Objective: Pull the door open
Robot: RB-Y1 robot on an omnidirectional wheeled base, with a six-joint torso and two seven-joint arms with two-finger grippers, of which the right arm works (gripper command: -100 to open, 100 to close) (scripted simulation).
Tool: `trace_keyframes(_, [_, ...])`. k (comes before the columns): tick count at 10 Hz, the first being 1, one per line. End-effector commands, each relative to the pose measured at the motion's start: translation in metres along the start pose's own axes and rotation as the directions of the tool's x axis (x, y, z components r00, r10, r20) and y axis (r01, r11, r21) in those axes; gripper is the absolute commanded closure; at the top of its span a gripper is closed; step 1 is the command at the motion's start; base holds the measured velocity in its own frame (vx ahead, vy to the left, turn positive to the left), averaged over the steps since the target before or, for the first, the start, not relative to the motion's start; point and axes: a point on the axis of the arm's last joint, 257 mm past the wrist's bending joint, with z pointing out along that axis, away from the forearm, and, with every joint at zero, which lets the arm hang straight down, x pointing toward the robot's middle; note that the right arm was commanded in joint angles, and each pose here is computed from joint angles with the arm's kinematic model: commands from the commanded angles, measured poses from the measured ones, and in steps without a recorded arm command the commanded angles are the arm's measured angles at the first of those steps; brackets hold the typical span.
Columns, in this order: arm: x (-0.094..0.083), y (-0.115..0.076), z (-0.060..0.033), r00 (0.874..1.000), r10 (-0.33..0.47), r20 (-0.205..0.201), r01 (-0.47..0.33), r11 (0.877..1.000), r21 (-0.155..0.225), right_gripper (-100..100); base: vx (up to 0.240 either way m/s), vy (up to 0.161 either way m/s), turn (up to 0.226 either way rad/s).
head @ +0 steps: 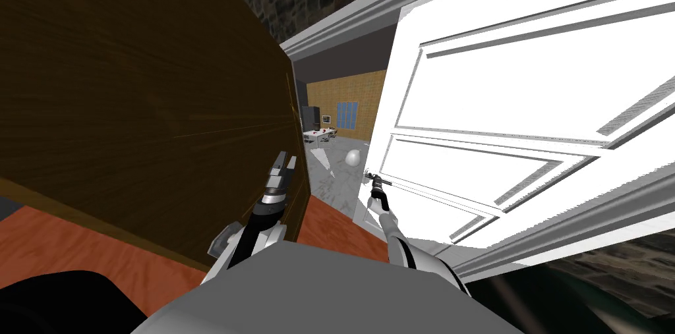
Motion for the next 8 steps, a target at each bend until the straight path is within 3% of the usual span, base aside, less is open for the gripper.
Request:
trace_keyframes(1, [-0.001, 0.0, -0.0004, 1.0, 0.003, -0.009, -0.003, 1.0, 0.002, 100, -0.097, -0.077, 0.22])
trace_keyframes(3, [-0.016, -0.002, 0.002, 1.0, 0.002, -0.003, -0.002, 1.0, 0.001, 100, -0.103, -0.037, 0.297])
trace_keyframes(8, [-0.047, -0.004, 0.0059, 1.0, 0.002, 0.008, -0.002, 1.0, 0.001, 100, -0.068, 0.005, 0.18])
